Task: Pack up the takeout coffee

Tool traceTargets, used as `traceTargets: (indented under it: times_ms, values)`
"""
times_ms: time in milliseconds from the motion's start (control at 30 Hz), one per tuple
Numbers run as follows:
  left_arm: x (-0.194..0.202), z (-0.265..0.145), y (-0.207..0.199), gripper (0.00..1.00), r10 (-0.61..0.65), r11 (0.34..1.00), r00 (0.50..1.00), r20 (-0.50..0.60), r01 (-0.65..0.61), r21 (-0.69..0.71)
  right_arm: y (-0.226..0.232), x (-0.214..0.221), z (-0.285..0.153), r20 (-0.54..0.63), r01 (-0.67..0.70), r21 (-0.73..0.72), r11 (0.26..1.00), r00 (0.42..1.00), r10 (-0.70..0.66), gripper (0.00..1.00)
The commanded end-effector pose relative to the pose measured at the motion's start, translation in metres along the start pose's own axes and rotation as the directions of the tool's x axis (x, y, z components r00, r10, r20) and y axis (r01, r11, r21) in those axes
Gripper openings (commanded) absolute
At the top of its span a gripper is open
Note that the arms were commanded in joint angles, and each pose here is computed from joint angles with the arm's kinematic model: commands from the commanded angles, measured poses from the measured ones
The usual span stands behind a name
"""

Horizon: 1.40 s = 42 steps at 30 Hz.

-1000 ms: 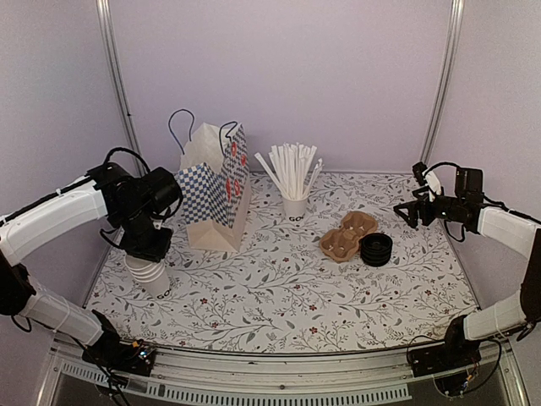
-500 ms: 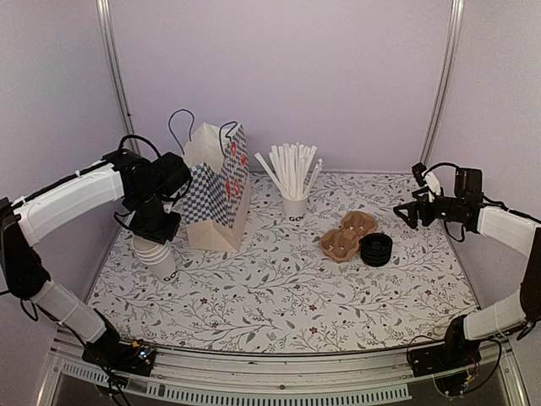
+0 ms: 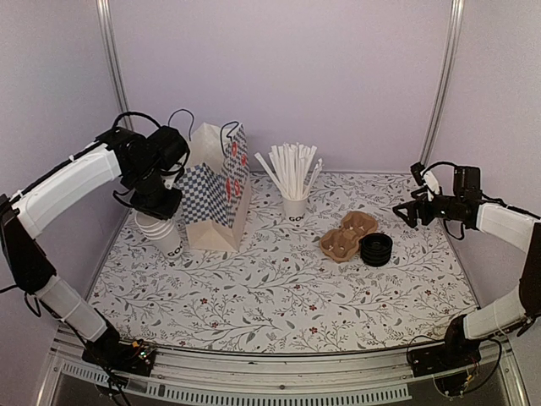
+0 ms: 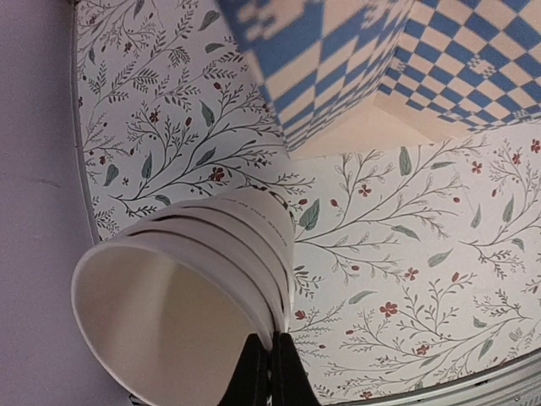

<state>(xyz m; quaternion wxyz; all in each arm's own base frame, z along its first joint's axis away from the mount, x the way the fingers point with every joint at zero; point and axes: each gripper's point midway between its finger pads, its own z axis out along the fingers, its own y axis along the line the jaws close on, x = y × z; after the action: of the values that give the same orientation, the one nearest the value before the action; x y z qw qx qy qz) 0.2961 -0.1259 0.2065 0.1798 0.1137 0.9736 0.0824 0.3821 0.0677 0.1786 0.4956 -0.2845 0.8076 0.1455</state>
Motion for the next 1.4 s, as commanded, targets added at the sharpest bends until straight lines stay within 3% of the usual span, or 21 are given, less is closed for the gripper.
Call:
traceTargets:
  times_ms: [0,33,67,133,167,233,300,333,400,433,467,533,567,667,733,833,967,1167,1367]
  values:
    - [-0.011,-0.009,-0.028,0.0,0.034,0.984,0.999,0.028,-0.039,0.174,0.007,-0.012,-0.005,0.032,0.017,-0.046,0.999,0.999,-0.015,0.99]
    - [-0.013,-0.015,-0.044,0.0,0.024,0.962,0.999,0.047,-0.037,0.272,0.009,-0.013,-0.007,0.042,0.026,-0.051,0.998,0.999,-0.023,0.99]
    - [-0.011,-0.015,-0.04,0.0,0.008,0.97,0.999,0.051,-0.02,0.241,0.01,-0.015,-0.009,0.054,0.037,-0.048,0.998,0.998,-0.034,0.99]
    - [-0.003,-0.003,0.004,0.0,-0.005,0.998,1.0,-0.015,0.004,-0.063,0.011,-0.017,-0.012,0.065,0.051,-0.039,0.998,0.997,-0.049,0.99]
    - [-0.001,-0.002,0.009,0.0,0.003,0.996,0.999,-0.035,-0.006,-0.09,0.011,-0.017,-0.012,0.065,0.053,-0.037,0.998,0.997,-0.05,0.99]
    - [-0.001,-0.004,-0.013,0.0,-0.015,0.998,1.0,-0.022,0.016,0.056,0.01,-0.017,-0.011,0.059,0.048,-0.04,0.998,0.997,-0.045,0.99]
    - [0.002,-0.002,0.0,0.0,-0.052,0.998,0.998,-0.04,0.05,-0.034,0.01,-0.016,-0.01,0.052,0.042,-0.046,0.998,0.998,-0.04,0.99]
    - [0.004,-0.002,-0.005,0.0,-0.032,0.999,0.998,-0.059,0.032,-0.006,0.01,-0.015,-0.009,0.048,0.039,-0.049,0.998,0.998,-0.037,0.99]
    - [-0.003,-0.02,-0.056,0.0,-0.018,0.958,0.999,-0.03,0.026,0.285,0.01,-0.014,-0.008,0.045,0.037,-0.051,0.998,0.998,-0.035,0.99]
    - [-0.011,-0.03,-0.068,0.0,-0.04,0.947,0.999,0.027,0.03,0.319,0.009,-0.014,-0.008,0.046,0.038,-0.05,0.998,0.998,-0.035,0.99]
    - [-0.016,-0.031,-0.06,0.0,-0.055,0.969,0.997,0.055,0.04,0.245,0.01,-0.014,-0.008,0.046,0.038,-0.051,0.998,0.998,-0.036,0.99]
    - [-0.005,-0.017,-0.021,0.0,-0.024,1.0,1.0,-0.002,0.024,-0.005,0.01,-0.014,-0.008,0.045,0.038,-0.053,0.998,0.998,-0.035,0.99]
    - [0.0,-0.01,-0.013,0.0,-0.043,0.998,0.999,-0.018,0.042,-0.035,0.01,-0.014,-0.008,0.045,0.037,-0.055,0.998,0.998,-0.035,0.99]
    - [0.012,0.001,-0.022,0.0,-0.058,0.998,0.995,-0.085,0.059,0.013,0.011,-0.014,-0.008,0.046,0.037,-0.056,0.998,0.998,-0.035,0.99]
    - [0.015,0.005,-0.02,0.0,-0.044,0.999,0.995,-0.09,0.042,-0.024,0.011,-0.015,-0.009,0.049,0.04,-0.058,0.998,0.998,-0.038,0.99]
    - [0.011,-0.003,-0.064,0.0,-0.017,0.978,0.995,-0.095,0.036,0.204,0.011,-0.015,-0.008,0.049,0.038,-0.06,0.997,0.998,-0.035,0.99]
    - [0.011,0.0,-0.045,0.0,0.001,0.999,0.996,-0.094,0.003,0.051,0.012,-0.015,-0.008,0.047,0.037,-0.065,0.997,0.998,-0.034,0.99]
    - [0.008,-0.007,-0.046,0.0,-0.025,0.997,0.997,-0.075,0.03,0.065,0.012,-0.015,-0.009,0.05,0.039,-0.063,0.997,0.998,-0.036,0.99]
    - [-0.007,-0.037,-0.039,0.0,-0.113,0.99,0.993,0.027,0.111,0.091,0.012,-0.015,-0.009,0.048,0.039,-0.061,0.997,0.998,-0.036,0.99]
